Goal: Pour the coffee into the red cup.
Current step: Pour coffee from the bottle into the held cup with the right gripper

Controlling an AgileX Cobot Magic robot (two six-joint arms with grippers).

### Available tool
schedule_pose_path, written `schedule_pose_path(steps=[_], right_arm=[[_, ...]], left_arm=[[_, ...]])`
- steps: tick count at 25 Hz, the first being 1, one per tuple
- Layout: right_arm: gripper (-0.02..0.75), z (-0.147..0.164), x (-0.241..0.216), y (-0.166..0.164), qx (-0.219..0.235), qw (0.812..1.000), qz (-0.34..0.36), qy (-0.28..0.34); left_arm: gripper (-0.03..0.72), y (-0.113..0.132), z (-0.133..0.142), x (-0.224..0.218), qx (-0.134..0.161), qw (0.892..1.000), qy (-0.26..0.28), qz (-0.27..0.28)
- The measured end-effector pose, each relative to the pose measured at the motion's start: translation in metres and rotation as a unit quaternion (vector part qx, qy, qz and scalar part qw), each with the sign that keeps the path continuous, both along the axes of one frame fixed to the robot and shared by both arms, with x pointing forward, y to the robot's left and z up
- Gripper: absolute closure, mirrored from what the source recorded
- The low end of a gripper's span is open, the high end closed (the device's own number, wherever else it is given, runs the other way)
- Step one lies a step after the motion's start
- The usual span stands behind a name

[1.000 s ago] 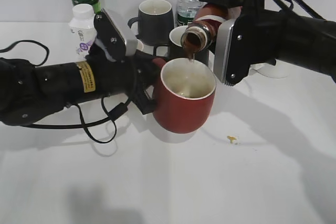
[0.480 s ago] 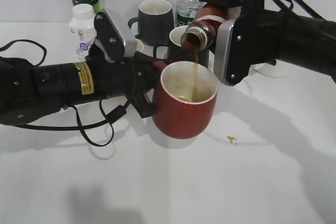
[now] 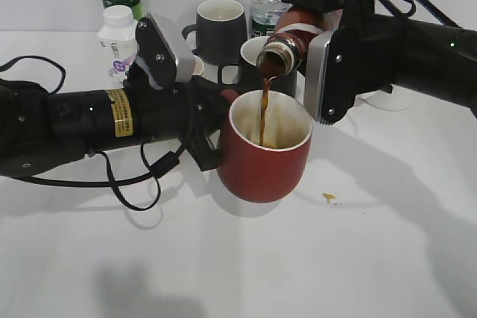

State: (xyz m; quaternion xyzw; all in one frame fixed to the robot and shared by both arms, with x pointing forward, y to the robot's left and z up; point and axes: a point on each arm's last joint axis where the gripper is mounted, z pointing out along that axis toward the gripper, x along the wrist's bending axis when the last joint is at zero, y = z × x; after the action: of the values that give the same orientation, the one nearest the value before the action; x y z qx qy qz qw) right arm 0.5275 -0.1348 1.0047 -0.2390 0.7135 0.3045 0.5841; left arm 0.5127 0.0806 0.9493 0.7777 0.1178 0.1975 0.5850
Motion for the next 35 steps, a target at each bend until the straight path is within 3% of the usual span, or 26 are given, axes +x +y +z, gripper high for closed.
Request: schedule_pose_path(steps=[25, 35], right_arm=[[0.227, -0.001, -0.001, 0.001, -0.035, 0.999, 0.014, -0.032], [0.227, 0.000, -0.001, 0.001, -0.044, 0.998, 0.016, -0.042]], left_arm=[[0.621, 0.003, -0.007, -0.008, -0.006, 1.000, 0.018, -0.005], [0.621, 0.005, 0.004, -0.009, -0.008, 1.000, 0.005, -0.003]])
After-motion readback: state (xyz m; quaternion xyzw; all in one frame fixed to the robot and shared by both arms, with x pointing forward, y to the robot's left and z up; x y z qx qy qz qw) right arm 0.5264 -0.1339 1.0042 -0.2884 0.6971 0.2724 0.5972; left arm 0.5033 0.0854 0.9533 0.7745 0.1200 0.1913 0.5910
